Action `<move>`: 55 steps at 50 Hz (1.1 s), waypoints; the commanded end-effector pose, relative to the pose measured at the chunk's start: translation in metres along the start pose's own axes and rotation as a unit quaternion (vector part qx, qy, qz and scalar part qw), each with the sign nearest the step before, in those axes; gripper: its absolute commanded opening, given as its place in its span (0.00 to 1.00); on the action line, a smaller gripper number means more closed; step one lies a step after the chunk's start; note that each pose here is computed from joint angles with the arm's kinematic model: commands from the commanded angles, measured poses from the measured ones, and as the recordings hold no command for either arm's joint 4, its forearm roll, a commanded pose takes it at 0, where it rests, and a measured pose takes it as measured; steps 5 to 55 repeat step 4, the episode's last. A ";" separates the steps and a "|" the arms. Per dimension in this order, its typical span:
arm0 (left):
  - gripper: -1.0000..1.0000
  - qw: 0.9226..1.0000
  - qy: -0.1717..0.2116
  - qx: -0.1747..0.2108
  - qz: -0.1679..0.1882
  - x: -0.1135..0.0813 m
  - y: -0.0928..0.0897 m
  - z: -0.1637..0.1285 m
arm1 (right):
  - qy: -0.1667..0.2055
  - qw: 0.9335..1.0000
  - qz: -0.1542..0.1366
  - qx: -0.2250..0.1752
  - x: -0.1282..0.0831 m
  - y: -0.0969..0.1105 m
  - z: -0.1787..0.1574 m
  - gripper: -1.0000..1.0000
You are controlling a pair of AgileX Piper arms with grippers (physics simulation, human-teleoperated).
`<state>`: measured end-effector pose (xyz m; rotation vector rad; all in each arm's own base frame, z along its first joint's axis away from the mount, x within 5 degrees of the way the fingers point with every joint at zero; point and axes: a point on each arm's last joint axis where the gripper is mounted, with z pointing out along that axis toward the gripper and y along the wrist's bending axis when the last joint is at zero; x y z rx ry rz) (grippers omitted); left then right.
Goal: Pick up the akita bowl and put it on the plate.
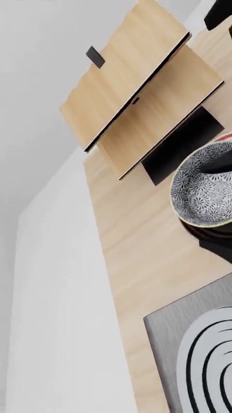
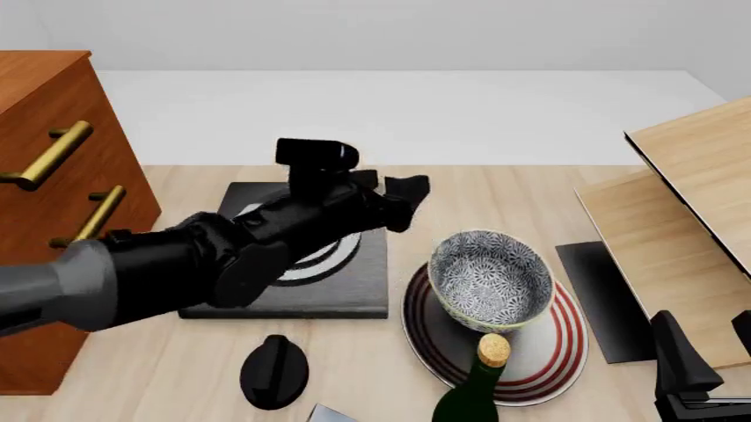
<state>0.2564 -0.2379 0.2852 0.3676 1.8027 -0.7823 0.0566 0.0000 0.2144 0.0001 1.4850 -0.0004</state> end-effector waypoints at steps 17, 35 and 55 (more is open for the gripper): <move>1.00 1.000 -0.023 -0.004 0.017 -0.020 0.000 -0.033 | 0.000 1.000 0.000 0.000 0.000 0.000 0.000 1.00; 1.00 1.000 -0.023 -0.004 0.017 -0.020 0.000 -0.033 | 0.000 1.000 0.000 0.000 0.000 0.000 0.000 1.00; 1.00 1.000 -0.023 -0.004 0.017 -0.020 0.000 -0.033 | 0.000 1.000 0.000 0.000 0.000 0.000 0.000 1.00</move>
